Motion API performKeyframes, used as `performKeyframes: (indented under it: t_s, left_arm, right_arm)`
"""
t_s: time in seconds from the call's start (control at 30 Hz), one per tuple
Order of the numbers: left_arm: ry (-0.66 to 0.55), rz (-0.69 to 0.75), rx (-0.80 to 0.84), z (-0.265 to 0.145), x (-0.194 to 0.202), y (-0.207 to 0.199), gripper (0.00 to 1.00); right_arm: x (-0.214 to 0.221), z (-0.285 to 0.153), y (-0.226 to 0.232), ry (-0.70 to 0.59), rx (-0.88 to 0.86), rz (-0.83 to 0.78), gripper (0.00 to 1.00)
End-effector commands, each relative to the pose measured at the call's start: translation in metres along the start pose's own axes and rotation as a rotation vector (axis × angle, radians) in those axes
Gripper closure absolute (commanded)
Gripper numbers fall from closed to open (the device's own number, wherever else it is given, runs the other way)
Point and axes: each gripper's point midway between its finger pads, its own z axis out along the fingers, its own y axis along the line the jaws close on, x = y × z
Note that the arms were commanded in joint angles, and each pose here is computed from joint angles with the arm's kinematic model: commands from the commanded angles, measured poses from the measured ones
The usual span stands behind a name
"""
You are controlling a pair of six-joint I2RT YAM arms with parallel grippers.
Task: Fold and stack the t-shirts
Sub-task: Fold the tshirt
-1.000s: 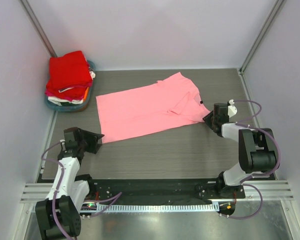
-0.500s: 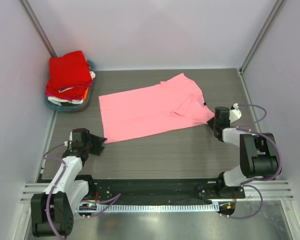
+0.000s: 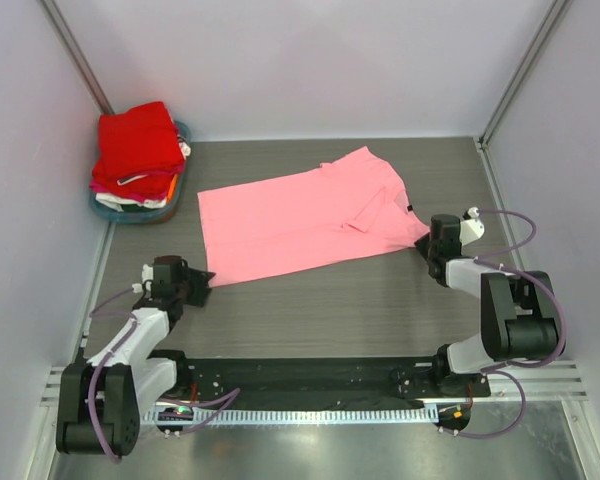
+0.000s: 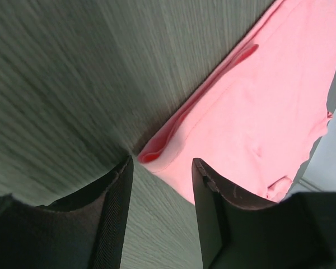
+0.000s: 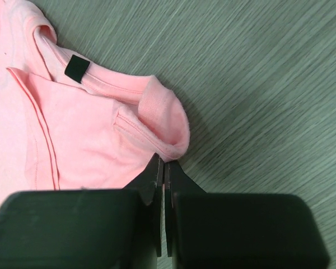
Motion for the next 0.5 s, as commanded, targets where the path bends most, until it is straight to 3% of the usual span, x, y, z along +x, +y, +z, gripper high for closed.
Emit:
performKeyframes:
  t_s: [0.0, 0.13, 0.17, 0.2, 0.3, 0.4, 0.47]
  left_arm:
    - [-0.022, -0.008, 0.0, 0.01, 0.0, -0.002, 0.53]
    - [-0.004, -0.003, -0.016, 0.014, 0.006, 0.0, 0.6]
    - [-0.002, 0.002, -0.019, 0.014, 0.007, 0.001, 0.65]
    - [-0.007, 0.004, -0.021, 0.015, 0.007, 0.002, 0.76]
    - [-0.019, 0.008, -0.028, 0.016, 0.006, 0.004, 0.9]
    - [-0.027, 0.021, -0.035, 0.017, 0.004, 0.004, 1.0]
    - [-0.039, 0.036, -0.05, 0.016, 0.001, 0.005, 1.0]
  right_arm:
    - [-0.019, -0.004, 0.012, -0.071, -0.042, 0.041, 0.99]
    - [-0.021, -0.006, 0.01, -0.082, -0.036, 0.044, 0.99]
    - [-0.021, -0.007, 0.009, -0.085, -0.034, 0.046, 0.99]
    - [-0.024, -0.008, 0.009, -0.094, -0.036, 0.049, 0.99]
    - [-0.026, -0.01, 0.008, -0.106, -0.035, 0.054, 0.99]
    - [-0.027, -0.012, 0.006, -0.113, -0.028, 0.054, 0.99]
    - [-0.03, -0.014, 0.003, -0.125, -0.012, 0.056, 0.99]
